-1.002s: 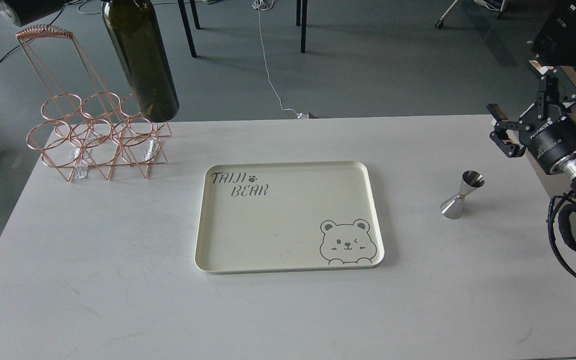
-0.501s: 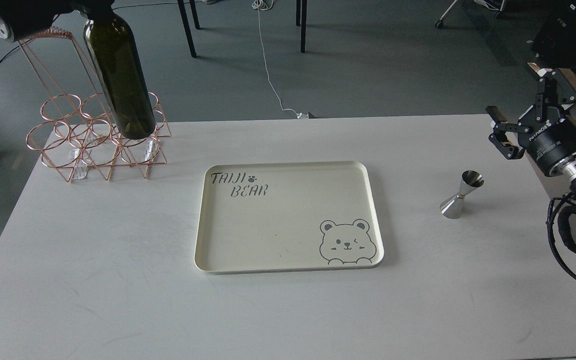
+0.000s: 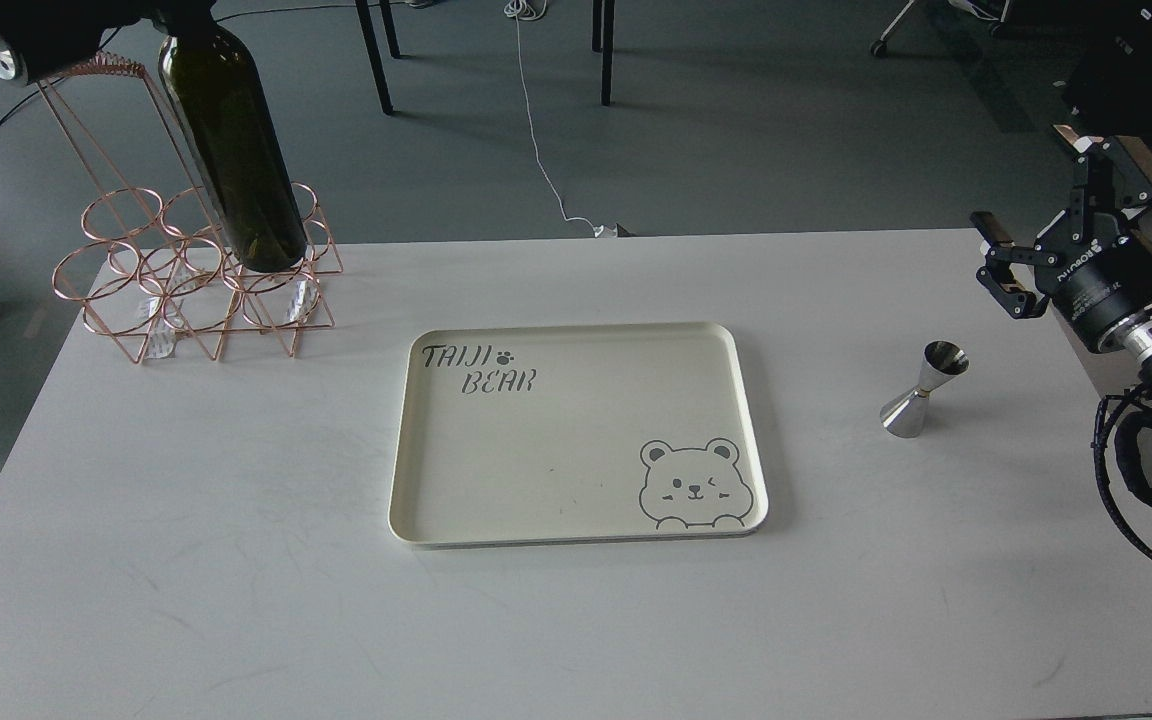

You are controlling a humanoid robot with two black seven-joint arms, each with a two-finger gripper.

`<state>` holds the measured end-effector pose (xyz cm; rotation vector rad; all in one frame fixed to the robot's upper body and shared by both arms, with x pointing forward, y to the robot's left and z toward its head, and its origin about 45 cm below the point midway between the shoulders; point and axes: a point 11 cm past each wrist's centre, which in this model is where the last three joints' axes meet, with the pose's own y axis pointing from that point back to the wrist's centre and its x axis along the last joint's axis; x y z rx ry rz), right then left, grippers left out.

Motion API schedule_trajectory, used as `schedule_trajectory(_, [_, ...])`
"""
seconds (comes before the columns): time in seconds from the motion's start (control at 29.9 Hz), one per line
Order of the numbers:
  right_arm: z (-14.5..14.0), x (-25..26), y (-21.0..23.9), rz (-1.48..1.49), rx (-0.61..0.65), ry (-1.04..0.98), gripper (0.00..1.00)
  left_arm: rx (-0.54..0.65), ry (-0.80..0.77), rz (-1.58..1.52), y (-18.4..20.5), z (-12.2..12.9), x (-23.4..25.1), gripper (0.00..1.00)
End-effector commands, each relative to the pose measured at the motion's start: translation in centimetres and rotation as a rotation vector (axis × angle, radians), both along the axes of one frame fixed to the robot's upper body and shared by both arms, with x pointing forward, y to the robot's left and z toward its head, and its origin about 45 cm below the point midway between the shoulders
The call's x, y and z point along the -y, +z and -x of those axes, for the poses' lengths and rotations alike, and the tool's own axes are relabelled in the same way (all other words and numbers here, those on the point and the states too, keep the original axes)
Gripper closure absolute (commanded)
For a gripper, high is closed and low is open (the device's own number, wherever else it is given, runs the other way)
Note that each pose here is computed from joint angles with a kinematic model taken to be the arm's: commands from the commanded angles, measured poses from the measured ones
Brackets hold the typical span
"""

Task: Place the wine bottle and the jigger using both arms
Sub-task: 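Lower the bottle into a slot of the copper rack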

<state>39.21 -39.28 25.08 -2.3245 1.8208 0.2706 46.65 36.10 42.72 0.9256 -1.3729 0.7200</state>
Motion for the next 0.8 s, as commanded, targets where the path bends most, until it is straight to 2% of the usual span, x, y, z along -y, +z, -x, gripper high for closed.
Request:
schedule_trajectory(0.0, [0.0, 0.1, 0.0, 0.002, -0.001, -0.002, 0.01, 0.0, 0.006, 0.002, -0.3, 0.0, -0.2, 0.89])
schedule_trajectory(0.77, [0.1, 0.1, -0.2, 0.002, -0.005, -0.003, 0.01, -0.02, 0.009, -0.013, -1.7, -0.2, -0.2, 0.87])
